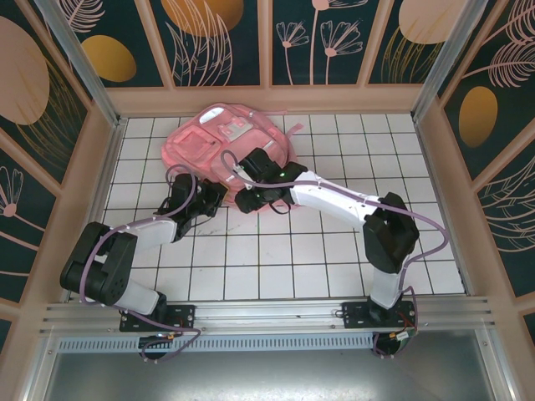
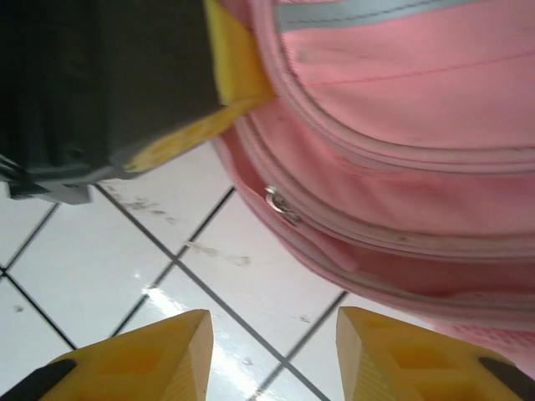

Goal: Pack the student bag

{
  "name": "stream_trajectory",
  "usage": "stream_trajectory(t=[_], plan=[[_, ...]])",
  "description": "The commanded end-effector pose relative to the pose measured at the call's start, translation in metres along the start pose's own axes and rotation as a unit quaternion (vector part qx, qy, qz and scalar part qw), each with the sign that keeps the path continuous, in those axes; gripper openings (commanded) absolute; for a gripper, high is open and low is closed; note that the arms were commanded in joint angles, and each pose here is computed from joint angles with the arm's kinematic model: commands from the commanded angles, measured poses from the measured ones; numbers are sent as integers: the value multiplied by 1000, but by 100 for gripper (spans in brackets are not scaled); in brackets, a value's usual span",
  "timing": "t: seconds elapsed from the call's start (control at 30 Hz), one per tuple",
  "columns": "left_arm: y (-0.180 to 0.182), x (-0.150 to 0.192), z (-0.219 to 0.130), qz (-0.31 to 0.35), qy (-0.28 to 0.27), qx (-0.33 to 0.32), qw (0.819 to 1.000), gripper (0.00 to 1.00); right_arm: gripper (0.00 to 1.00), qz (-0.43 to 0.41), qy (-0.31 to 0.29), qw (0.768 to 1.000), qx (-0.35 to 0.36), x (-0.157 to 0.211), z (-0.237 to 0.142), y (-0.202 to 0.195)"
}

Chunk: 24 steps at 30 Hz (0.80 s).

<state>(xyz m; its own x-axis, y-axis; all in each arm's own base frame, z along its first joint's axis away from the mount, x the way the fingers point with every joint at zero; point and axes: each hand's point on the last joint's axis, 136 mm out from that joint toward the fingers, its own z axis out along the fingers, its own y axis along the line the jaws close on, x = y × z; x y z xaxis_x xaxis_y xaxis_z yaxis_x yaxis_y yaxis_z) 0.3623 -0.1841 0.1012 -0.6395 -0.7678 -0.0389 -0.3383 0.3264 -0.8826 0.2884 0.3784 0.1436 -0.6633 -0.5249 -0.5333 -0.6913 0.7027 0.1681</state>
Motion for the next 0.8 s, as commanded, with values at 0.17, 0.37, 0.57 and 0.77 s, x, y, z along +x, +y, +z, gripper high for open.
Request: stream_trajectory(t=[0.17,0.37,0.57,0.77], plan=[[-51,0,-7,6,14,70,997,0,56,53,-6,999,1,-6,16,-14],[-62,1,-8,8,21,82,996,1,57,75,0,997,9,0,24,-26],[-67,2,-10,6,25,89,996,1,54,82,-2,997,11,-4,32,-35],[-72,2,-10,5,28,94,995,1,51,79,9,997,-6,-1,40,-30]])
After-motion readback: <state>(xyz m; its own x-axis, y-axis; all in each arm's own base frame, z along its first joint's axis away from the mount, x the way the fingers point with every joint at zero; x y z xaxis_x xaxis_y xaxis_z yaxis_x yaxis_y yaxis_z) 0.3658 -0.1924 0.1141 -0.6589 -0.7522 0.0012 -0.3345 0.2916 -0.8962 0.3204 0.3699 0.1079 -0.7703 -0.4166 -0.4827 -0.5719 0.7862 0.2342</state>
